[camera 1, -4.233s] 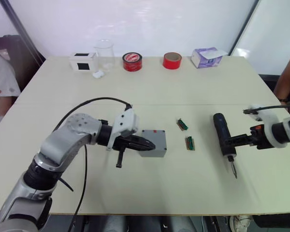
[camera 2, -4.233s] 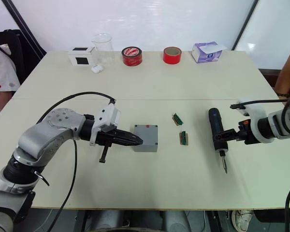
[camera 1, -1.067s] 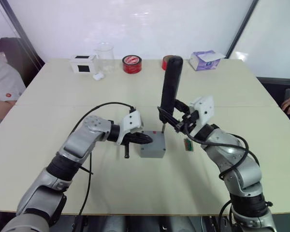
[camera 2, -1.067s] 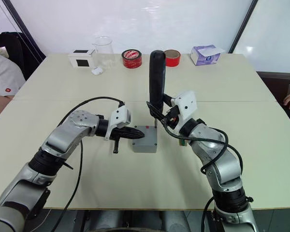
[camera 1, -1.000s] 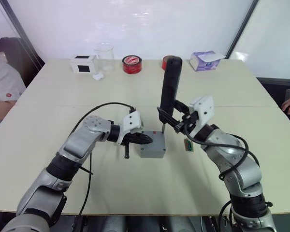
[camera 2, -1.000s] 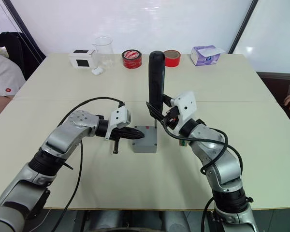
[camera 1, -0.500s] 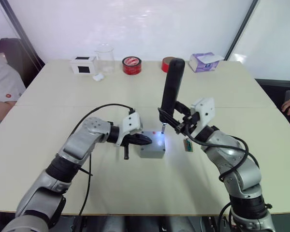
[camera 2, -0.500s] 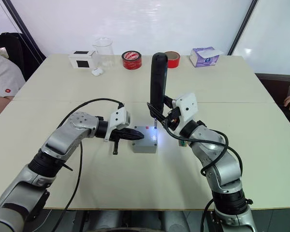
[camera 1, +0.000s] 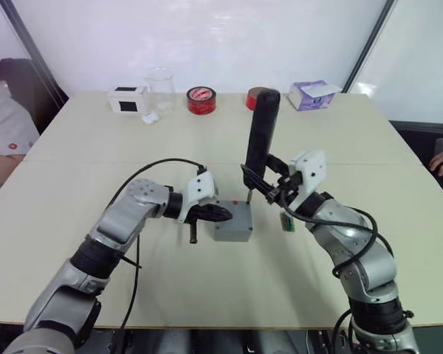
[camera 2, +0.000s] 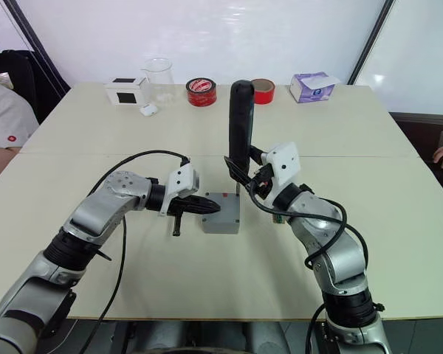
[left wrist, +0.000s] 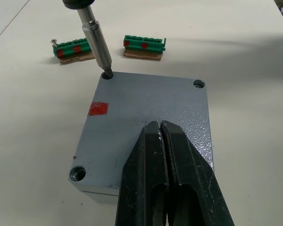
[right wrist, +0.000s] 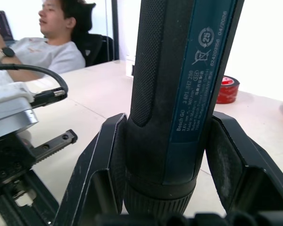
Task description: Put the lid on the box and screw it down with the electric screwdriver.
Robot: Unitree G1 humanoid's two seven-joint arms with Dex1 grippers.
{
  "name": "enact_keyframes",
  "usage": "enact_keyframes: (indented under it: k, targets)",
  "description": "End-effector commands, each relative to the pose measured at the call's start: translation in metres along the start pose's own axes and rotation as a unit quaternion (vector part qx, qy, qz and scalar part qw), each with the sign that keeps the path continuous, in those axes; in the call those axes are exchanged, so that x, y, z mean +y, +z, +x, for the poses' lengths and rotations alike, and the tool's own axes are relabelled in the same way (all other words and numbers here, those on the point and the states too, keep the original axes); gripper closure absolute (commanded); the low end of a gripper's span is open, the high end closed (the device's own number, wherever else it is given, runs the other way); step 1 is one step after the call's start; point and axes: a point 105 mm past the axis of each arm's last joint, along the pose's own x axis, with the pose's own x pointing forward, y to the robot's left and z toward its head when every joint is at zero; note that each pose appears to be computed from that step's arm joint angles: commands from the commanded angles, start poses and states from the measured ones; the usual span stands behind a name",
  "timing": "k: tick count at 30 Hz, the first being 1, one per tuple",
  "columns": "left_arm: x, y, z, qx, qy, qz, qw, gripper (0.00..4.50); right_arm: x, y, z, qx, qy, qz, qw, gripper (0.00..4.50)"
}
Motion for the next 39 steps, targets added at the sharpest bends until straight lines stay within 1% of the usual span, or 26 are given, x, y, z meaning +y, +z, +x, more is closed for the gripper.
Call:
enact_keyframes:
  k: [1, 6, 16, 19, 22, 25, 28, 30, 33, 34, 37, 39]
  targets:
    - [-0.003, -0.007, -0.001, 0.013, 0.001, -0.008, 1.000, 4.50, 0.008, -0.047, -0.001, 0.094, -0.005, 0.044, 0.995, 2.61]
    - [-0.004, -0.007, 0.000, 0.014, 0.000, -0.010, 1.000, 4.50, 0.005, -0.052, -0.003, 0.103, -0.014, 0.046, 0.994, 2.61]
    - [-0.005, -0.007, 0.001, 0.013, -0.004, -0.011, 1.000, 4.50, 0.003, -0.045, -0.004, 0.084, -0.018, 0.048, 0.995, 2.61]
    - [-0.006, -0.008, 0.002, 0.013, -0.006, -0.013, 1.000, 4.50, -0.001, -0.032, -0.004, 0.060, -0.019, 0.040, 0.997, 2.61]
    - [-0.008, -0.009, 0.003, 0.011, -0.009, -0.015, 1.000, 4.50, -0.009, -0.008, -0.003, 0.029, -0.017, 0.026, 0.999, 2.61]
    - [-0.010, -0.010, 0.004, 0.004, -0.010, -0.024, 1.000, 4.50, -0.014, 0.029, -0.006, -0.022, -0.001, 0.014, 1.000, 2.61]
    - [-0.011, -0.009, 0.003, -0.009, -0.004, -0.034, 0.999, 4.50, -0.025, 0.057, -0.010, -0.038, -0.006, 0.006, 0.999, 2.61]
    - [-0.010, -0.007, 0.002, -0.019, 0.002, -0.043, 0.999, 4.50, -0.035, 0.066, -0.013, -0.037, -0.024, 0.006, 0.999, 2.61]
    - [0.007, 0.010, -0.006, -0.072, 0.059, -0.094, 0.991, 4.50, -0.059, 0.088, -0.016, -0.013, -0.050, 0.021, 0.998, 2.61]
    - [0.010, 0.014, -0.009, -0.083, 0.070, -0.108, 0.988, 4.50, -0.064, 0.093, -0.017, -0.007, -0.053, 0.026, 0.998, 2.61]
    - [0.025, 0.024, -0.021, -0.107, 0.132, -0.111, 0.979, 4.50, -0.087, 0.093, -0.026, 0.053, -0.075, 0.076, 0.993, 2.61]
    - [0.031, 0.036, -0.029, -0.136, 0.150, -0.113, 0.973, 4.50, -0.106, 0.092, -0.037, 0.085, -0.108, 0.099, 0.986, 2.61]
